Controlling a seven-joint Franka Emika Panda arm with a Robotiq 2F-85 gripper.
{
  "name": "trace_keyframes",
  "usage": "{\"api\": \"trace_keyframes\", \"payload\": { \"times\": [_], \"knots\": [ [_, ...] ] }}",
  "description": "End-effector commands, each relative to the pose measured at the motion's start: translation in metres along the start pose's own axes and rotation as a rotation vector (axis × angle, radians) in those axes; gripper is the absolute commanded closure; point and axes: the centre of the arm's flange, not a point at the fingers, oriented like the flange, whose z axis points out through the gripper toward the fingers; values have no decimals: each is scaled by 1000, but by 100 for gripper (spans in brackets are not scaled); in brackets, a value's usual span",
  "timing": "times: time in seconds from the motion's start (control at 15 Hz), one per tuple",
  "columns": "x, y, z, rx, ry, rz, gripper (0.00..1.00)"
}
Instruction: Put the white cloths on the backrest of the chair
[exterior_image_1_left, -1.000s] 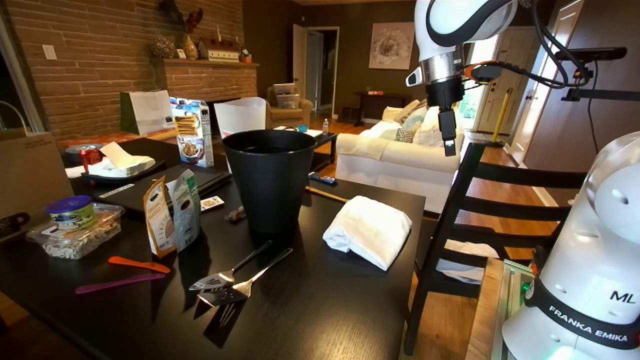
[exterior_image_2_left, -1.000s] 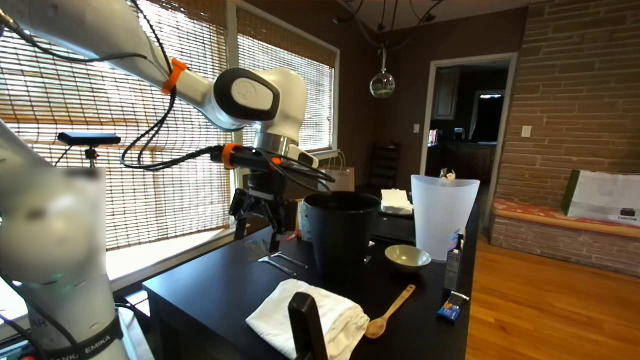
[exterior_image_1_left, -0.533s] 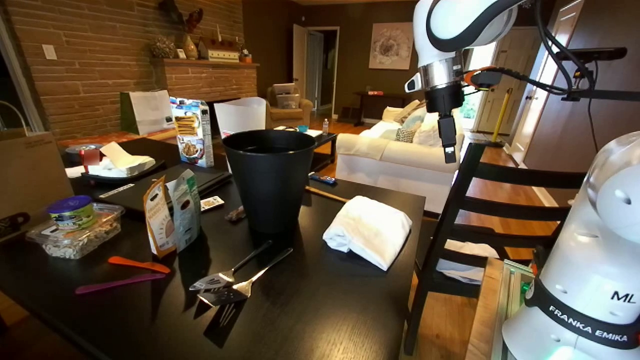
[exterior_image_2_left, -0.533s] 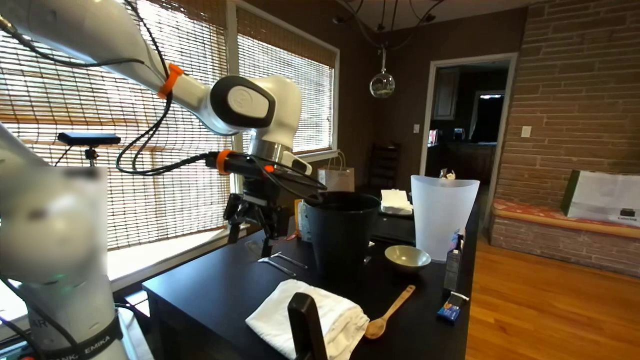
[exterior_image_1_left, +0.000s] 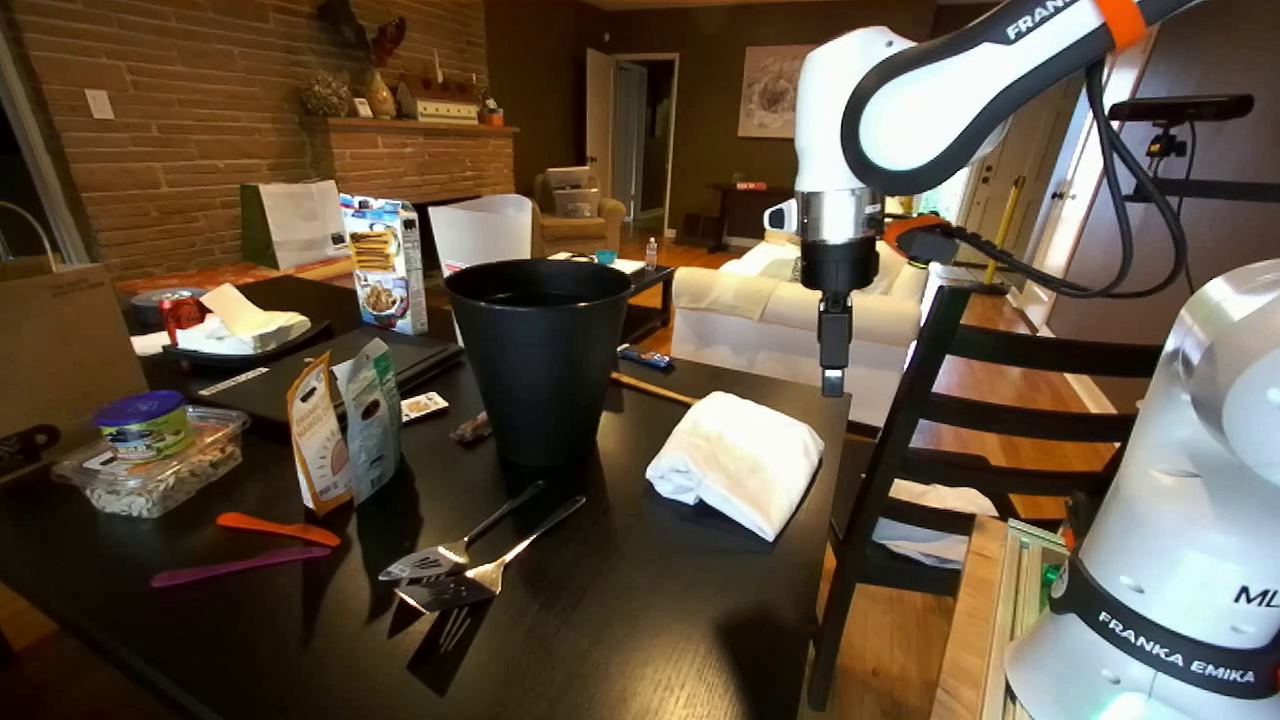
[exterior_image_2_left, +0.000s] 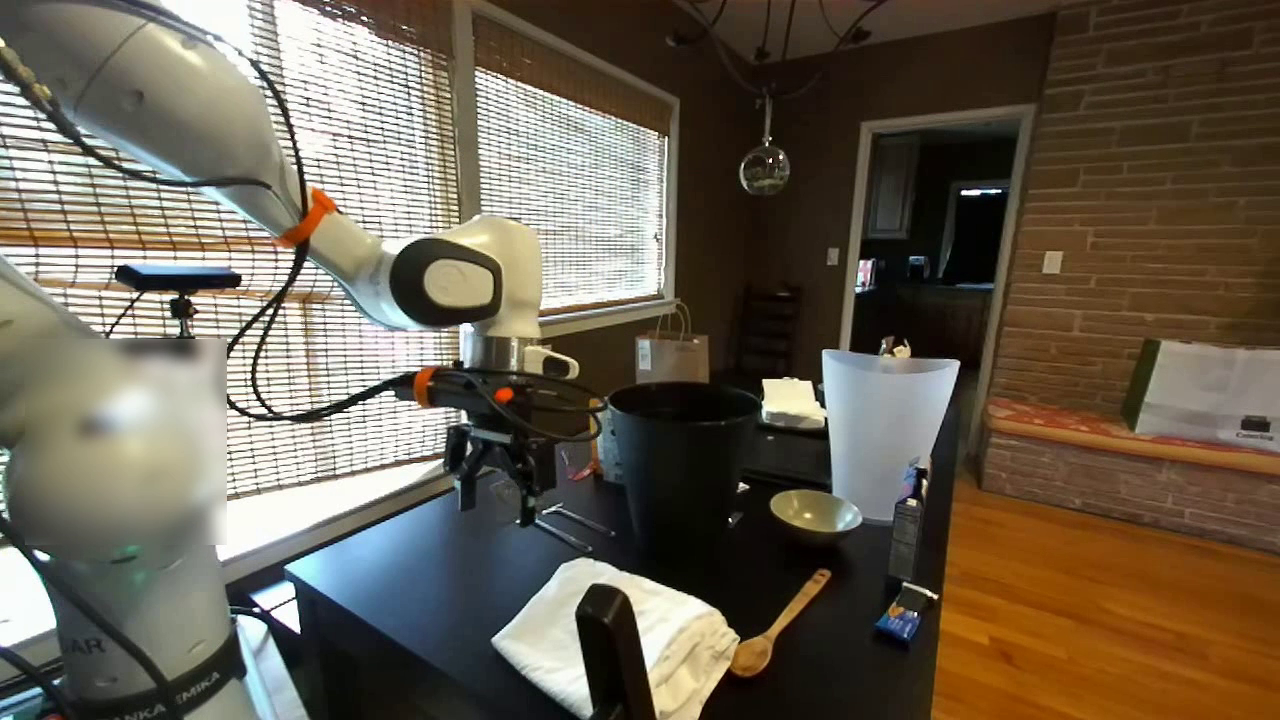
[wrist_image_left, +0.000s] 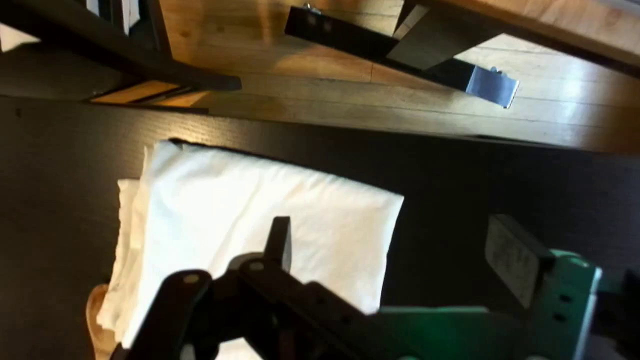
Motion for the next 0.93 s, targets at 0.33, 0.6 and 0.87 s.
{"api": "trace_keyframes", "payload": {
  "times": [0.33, 0.6, 0.87],
  "knots": [
    [53, -60, 85, -96, 102, -26, 0],
    [68, -74, 125, -135, 89, -41, 0],
    [71, -75, 160, -183, 73, -43, 0]
  ]
}}
